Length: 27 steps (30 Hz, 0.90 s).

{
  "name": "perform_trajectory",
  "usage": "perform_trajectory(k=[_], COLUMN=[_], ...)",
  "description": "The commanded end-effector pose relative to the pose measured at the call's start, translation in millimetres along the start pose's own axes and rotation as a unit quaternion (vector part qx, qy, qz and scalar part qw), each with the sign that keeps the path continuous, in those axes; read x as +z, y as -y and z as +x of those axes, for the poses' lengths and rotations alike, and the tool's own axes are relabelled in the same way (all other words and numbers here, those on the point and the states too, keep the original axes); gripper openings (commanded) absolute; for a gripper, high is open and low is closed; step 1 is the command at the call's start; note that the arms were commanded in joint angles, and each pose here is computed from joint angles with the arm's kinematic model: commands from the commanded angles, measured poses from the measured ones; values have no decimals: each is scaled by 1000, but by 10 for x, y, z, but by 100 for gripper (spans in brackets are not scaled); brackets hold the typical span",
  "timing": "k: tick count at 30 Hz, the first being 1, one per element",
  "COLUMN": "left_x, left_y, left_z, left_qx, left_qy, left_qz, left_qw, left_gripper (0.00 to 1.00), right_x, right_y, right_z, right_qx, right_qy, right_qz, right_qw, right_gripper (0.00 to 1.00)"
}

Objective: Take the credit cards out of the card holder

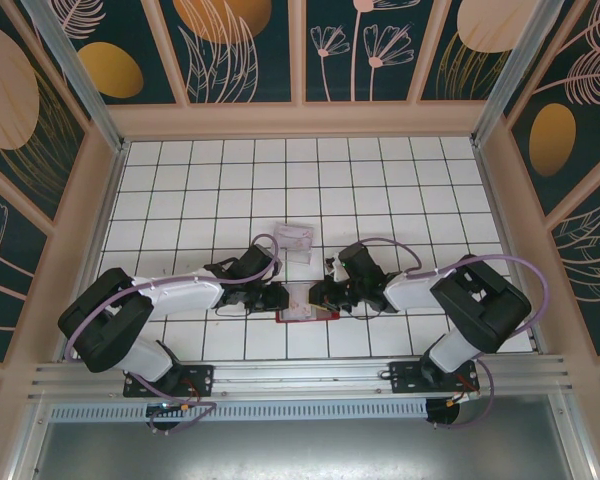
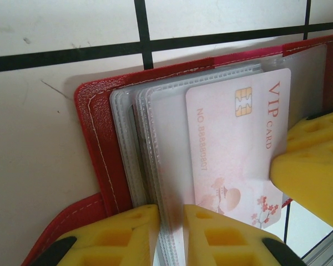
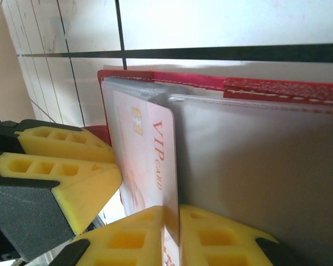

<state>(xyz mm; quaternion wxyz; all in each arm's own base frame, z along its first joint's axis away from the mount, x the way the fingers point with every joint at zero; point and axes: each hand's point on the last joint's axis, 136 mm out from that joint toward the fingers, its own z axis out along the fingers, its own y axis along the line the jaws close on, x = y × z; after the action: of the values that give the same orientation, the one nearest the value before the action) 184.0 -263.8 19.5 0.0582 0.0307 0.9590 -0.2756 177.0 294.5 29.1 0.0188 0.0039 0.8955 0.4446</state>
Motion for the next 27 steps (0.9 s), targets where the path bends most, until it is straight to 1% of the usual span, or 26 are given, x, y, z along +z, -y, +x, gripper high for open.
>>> perform_trajectory(k=[1, 5, 9, 10, 12, 15, 17, 21, 27], left_x=[-27, -169, -257, -266, -261, -230, -192, -88, 20], left_y=[-269, -74, 87, 114, 149, 87, 14, 15, -188], left_z=[75, -86, -202, -216, -233, -245, -240, -212, -102], left_qx=[-12, -2, 8, 12, 18, 21, 21, 25, 23], left_qy=[-6, 19, 33, 33, 33, 32, 29, 19, 3], left_qz=[-64, -49, -45, -47, -49, -69, -84, -76, -105], left_qw=[998, 999, 998, 998, 998, 997, 996, 997, 994], left_gripper=[22, 23, 23, 24, 28, 35, 38, 43, 44], right_x=[16, 9, 14, 13, 14, 19, 20, 19, 12], right_y=[-58, -71, -81, -82, -83, -86, -84, -86, -79], right_z=[-38, -32, -29, -29, -30, -35, -38, -37, -31], right_qx=[-6, -13, -18, -18, -19, -18, -18, -18, -16], right_qy=[3, -1, -8, -8, -9, -9, -9, -9, -10], right_qz=[-1, 3, 7, 8, 9, 9, 9, 9, 12], right_qw=[1000, 1000, 1000, 1000, 1000, 1000, 1000, 1000, 1000], right_gripper=[11, 8, 7, 7, 7, 7, 7, 7, 7])
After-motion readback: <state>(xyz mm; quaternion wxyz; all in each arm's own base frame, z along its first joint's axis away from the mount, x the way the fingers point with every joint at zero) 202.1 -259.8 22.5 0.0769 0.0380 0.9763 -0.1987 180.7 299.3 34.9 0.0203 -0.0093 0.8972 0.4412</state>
